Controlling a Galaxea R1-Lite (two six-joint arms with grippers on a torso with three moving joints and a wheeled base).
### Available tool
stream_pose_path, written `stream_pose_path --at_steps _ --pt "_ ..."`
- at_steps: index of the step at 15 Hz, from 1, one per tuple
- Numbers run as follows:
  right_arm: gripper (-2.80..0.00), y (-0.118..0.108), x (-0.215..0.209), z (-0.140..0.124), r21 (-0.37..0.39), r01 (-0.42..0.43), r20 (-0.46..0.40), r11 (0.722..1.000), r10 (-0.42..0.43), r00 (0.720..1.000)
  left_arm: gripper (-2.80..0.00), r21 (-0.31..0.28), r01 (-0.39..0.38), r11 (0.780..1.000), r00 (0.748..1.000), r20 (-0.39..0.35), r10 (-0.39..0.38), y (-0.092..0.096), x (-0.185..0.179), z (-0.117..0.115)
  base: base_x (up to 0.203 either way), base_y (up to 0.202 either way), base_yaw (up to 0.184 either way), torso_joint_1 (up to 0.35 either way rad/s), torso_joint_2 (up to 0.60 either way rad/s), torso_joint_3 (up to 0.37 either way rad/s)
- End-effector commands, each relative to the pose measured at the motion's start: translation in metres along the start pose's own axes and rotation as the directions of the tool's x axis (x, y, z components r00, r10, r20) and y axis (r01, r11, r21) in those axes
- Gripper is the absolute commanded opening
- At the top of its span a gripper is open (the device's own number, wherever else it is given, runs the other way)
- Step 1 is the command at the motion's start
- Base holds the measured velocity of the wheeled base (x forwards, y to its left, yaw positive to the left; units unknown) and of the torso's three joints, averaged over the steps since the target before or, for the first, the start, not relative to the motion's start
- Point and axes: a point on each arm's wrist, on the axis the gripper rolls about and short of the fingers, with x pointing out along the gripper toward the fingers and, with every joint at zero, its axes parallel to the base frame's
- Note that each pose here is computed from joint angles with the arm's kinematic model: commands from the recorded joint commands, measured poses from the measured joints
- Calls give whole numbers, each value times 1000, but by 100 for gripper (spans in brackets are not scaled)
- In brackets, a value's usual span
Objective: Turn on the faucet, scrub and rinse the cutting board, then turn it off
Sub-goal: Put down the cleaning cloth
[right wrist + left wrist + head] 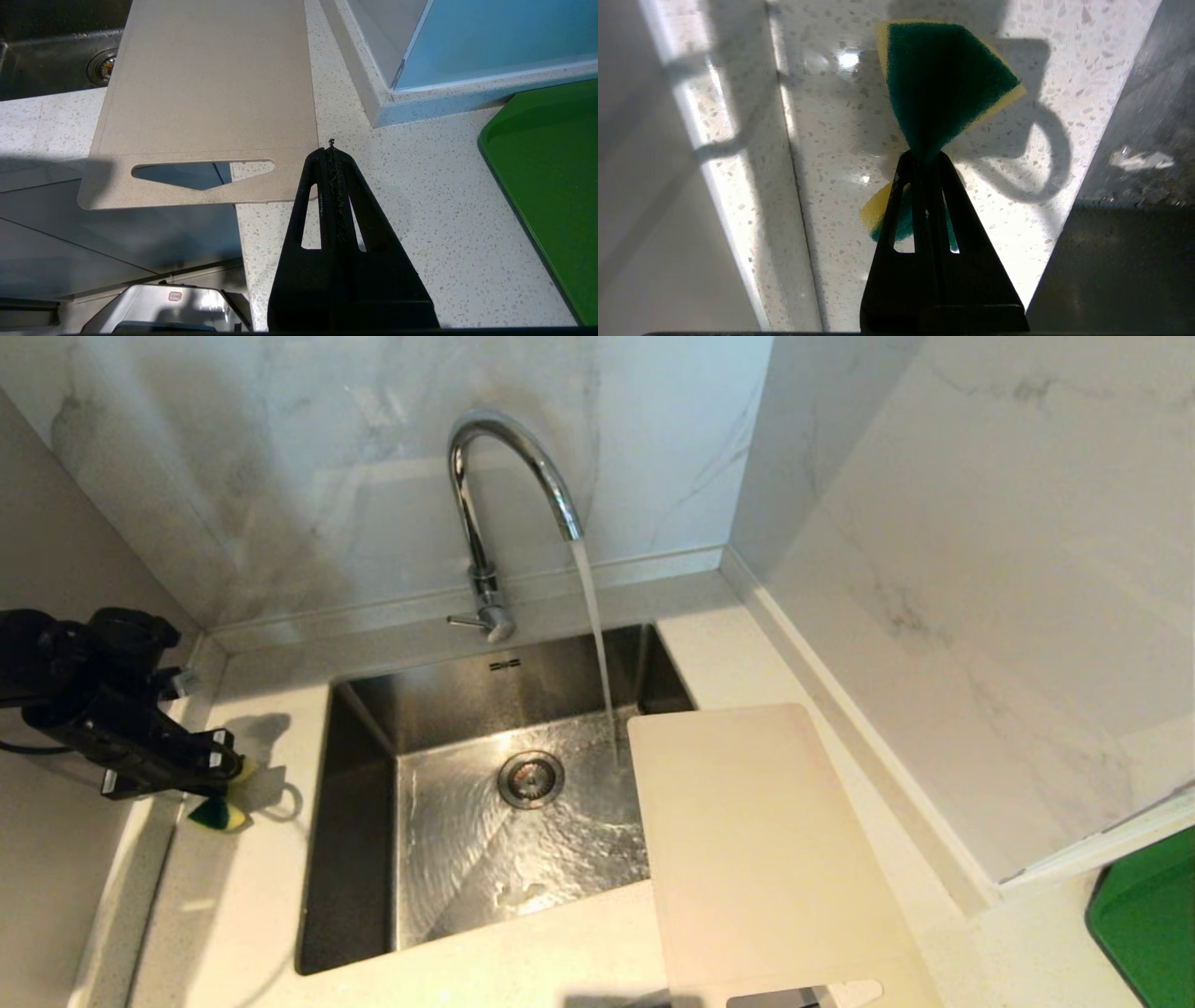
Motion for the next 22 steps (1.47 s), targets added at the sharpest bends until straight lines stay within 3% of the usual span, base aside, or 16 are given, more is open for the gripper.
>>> stream_pose_path --at_steps 1,8,14,15,22 --pt "-280 0 0 0 -1 0 -1 1000 0 1000 -280 -4 1 1000 1000 22 -1 0 -9 2 0 0 0 0 0 0" --pt "-280 0 0 0 -1 0 -1 1000 0 1000 -280 3 9 1000 997 70 -9 0 -32 1 0 0 0 0 0 0" --pt "-280 0 0 0 -1 0 -1 1000 0 1000 -280 -3 0 1000 999 35 0 1 -19 -1 0 0 0 0 0 0" --pt "-280 0 0 0 -1 0 0 1000 0 1000 0 -5 -3 1000 1000 18 4 1 -12 -2 0 0 0 0 0 0" --pt "-280 0 0 0 -1 0 0 1000 0 1000 0 -6 9 1000 999 39 -8 1 -19 0 0 0 0 0 0 0"
